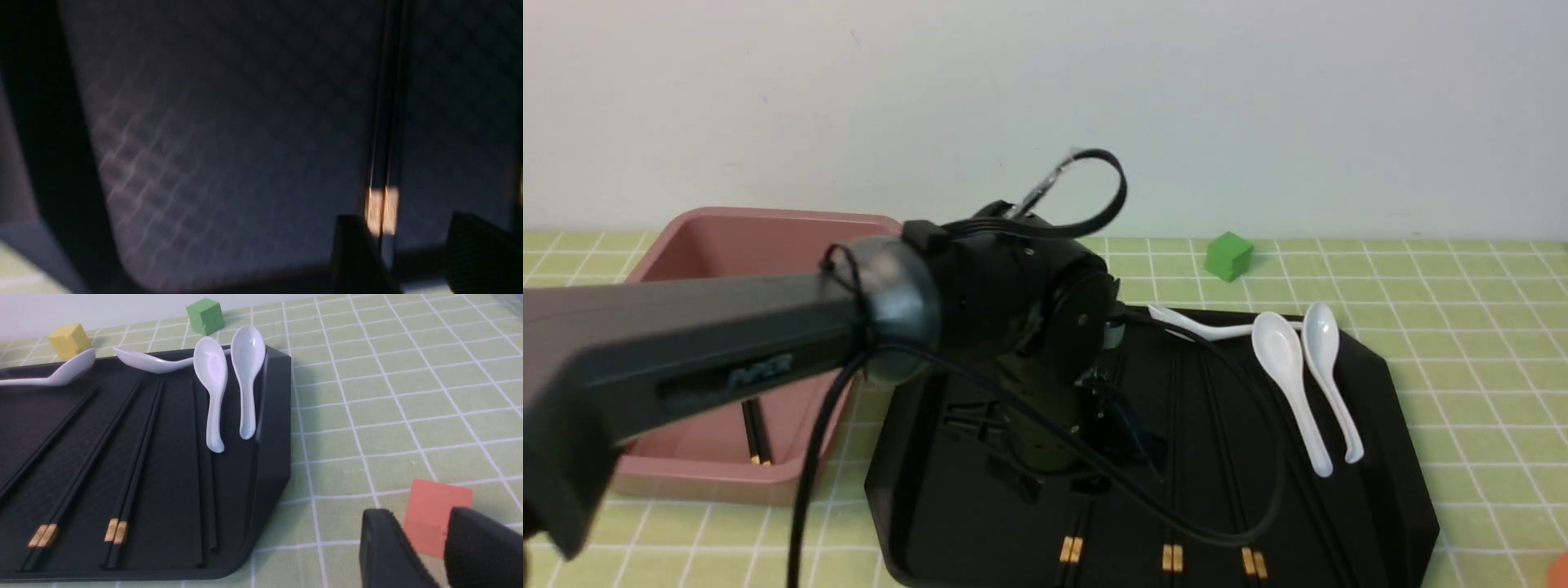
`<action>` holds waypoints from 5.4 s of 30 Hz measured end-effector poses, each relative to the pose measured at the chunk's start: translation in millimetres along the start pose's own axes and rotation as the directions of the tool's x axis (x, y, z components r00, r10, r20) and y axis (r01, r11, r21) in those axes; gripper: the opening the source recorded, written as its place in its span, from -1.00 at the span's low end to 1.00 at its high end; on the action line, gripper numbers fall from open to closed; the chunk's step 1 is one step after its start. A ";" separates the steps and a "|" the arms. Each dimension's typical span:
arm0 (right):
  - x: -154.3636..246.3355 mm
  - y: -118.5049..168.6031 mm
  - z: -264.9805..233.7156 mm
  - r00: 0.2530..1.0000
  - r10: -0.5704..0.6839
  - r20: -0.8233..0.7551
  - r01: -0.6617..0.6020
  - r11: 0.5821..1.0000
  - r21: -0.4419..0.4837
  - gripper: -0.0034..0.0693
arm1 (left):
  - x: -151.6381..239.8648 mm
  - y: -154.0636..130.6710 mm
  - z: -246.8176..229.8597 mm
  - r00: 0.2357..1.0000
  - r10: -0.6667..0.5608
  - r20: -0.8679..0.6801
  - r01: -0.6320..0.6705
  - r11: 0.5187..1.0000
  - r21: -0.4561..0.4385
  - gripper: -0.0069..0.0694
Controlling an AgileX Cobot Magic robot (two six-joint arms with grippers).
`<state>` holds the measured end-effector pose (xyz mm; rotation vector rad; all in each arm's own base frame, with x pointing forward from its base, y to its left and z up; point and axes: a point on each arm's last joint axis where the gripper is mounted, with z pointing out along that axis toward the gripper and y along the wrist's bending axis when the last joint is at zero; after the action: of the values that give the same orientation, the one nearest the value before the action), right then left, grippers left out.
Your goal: On green tablecloth take chopsticks from black tray and put them in box.
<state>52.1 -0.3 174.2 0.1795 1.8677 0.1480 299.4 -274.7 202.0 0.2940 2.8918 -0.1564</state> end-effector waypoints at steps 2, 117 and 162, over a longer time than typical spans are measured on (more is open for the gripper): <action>0.0 0.0 0.0 1.000 0.000 0.000 0.000 1.000 0.000 -0.25 | -4.3 -3.0 9.4 1.000 0.002 -0.001 -0.002 1.000 -0.003 0.12; 0.0 0.0 0.0 1.000 0.000 0.000 0.000 1.000 0.000 -0.25 | 273.7 199.8 -142.5 0.231 -0.388 0.892 0.120 0.921 0.370 -0.85; 0.0 0.0 0.0 1.000 0.000 0.000 0.000 1.000 0.000 -0.25 | 293.8 212.3 -56.0 0.493 -0.236 0.837 0.208 0.967 0.150 -0.85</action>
<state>52.1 -0.3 174.2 0.1796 1.8680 0.1479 51.8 -6.1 168.9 -0.1511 1.8968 -0.2913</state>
